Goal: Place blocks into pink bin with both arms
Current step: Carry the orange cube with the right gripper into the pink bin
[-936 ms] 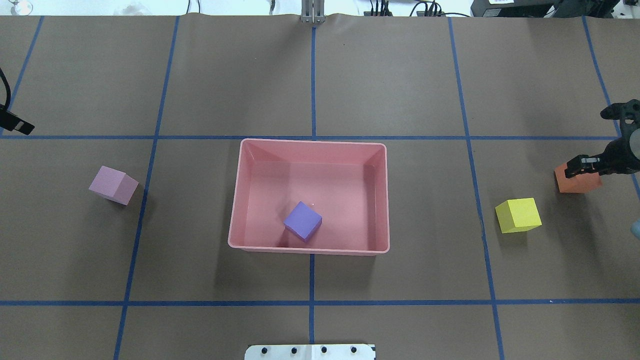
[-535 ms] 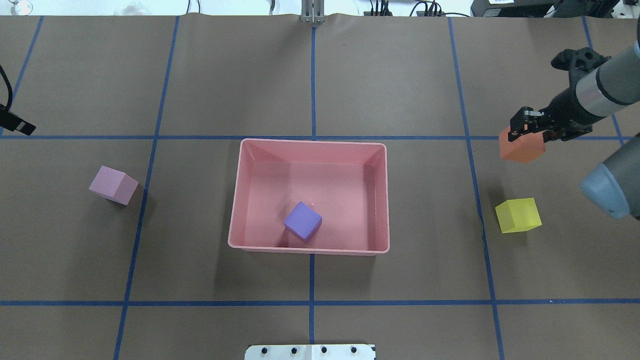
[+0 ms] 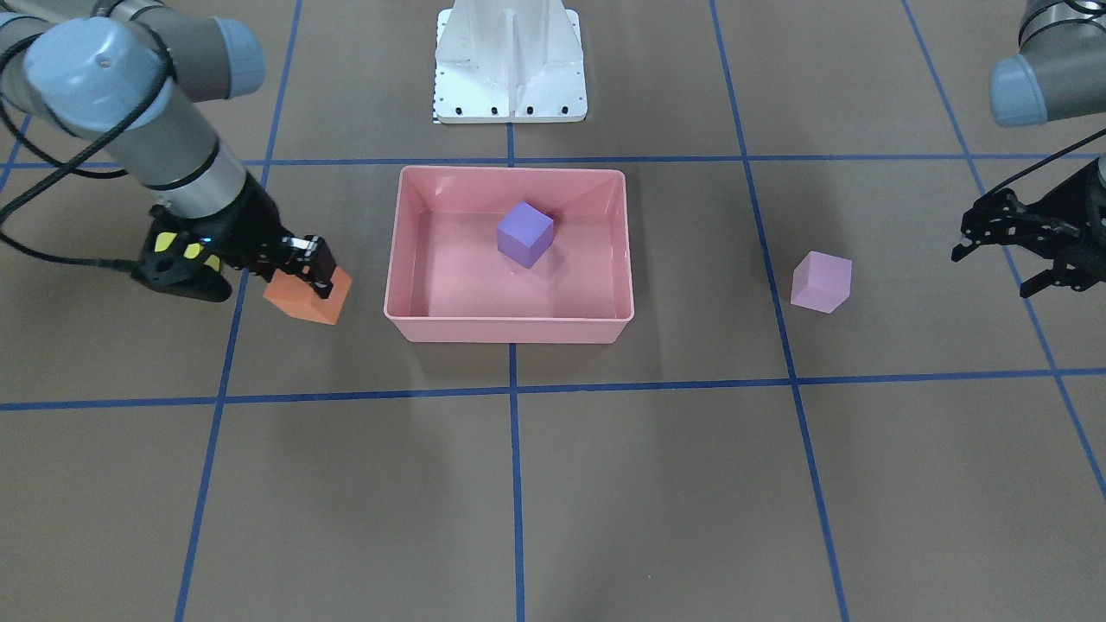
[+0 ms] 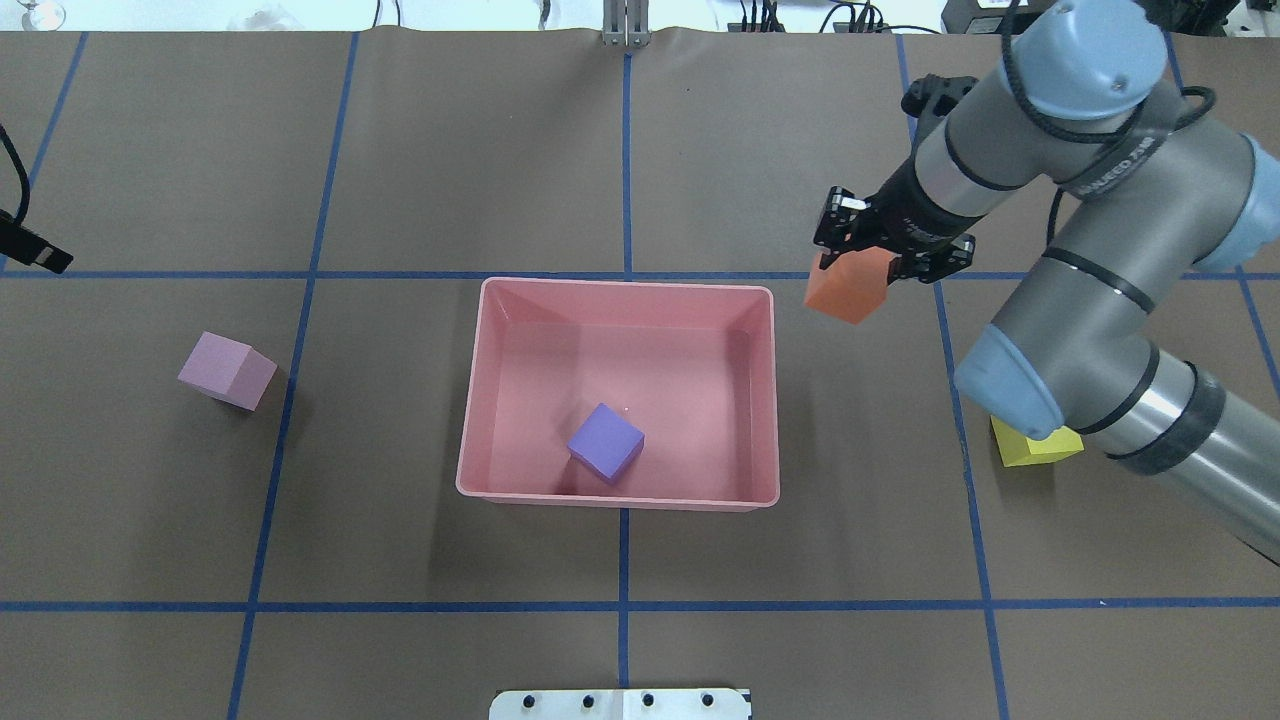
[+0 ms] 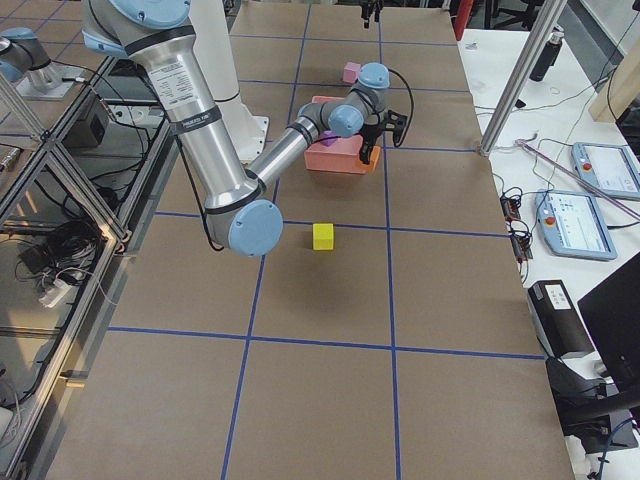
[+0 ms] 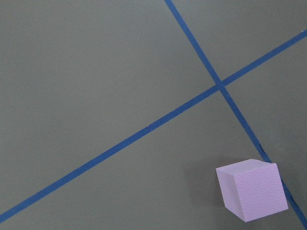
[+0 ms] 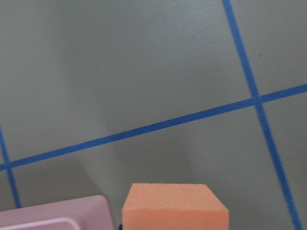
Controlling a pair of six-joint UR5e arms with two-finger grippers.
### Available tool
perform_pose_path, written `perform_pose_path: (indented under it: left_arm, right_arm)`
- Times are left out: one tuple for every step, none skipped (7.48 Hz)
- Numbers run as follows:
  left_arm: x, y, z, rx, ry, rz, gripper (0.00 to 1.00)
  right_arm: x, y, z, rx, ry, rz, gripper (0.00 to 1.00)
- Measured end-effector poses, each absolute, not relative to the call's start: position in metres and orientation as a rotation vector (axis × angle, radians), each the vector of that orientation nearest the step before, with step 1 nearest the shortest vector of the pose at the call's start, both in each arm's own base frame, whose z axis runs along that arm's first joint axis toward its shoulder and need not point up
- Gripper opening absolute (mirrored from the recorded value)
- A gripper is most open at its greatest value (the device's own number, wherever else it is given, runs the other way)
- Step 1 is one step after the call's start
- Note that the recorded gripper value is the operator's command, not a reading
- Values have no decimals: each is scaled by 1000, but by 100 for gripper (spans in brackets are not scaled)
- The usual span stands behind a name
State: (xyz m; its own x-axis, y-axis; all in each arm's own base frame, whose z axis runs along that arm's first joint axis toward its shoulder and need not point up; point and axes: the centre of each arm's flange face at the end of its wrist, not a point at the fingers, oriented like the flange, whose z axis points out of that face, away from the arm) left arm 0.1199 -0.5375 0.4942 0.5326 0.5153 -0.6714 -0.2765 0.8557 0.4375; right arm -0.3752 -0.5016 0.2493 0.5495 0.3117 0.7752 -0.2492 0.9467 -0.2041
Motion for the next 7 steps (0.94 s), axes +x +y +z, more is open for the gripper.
perform_pose_path:
  left_arm:
    - [121,-540,498,287,891,478,100]
    - [122,-541,502,283,891,477,100]
    - [122,-542,505,280,890,476,100]
    - [123,-542,506,277,890,476,100]
    - [126,-542,507,269,892,471,100]
    - [133,-540,508,260,893,459,100]
    - [142,-536,508,263,888,439,100]
  right_arm:
    - [-403,-487,220,-79,-937,357,0]
    - [-430,-471,197,-76,-932,374,10]
    - [-454,-455,180,-70,-920,383,99]
    - [-474,-440,175,-51,-902,385,100]
    - [-488,-429,178,-19,-879,387,100]
    - [-495,-424,180,9,-862,389,100]
    - [-497,-421,180,20,-841,385,100]
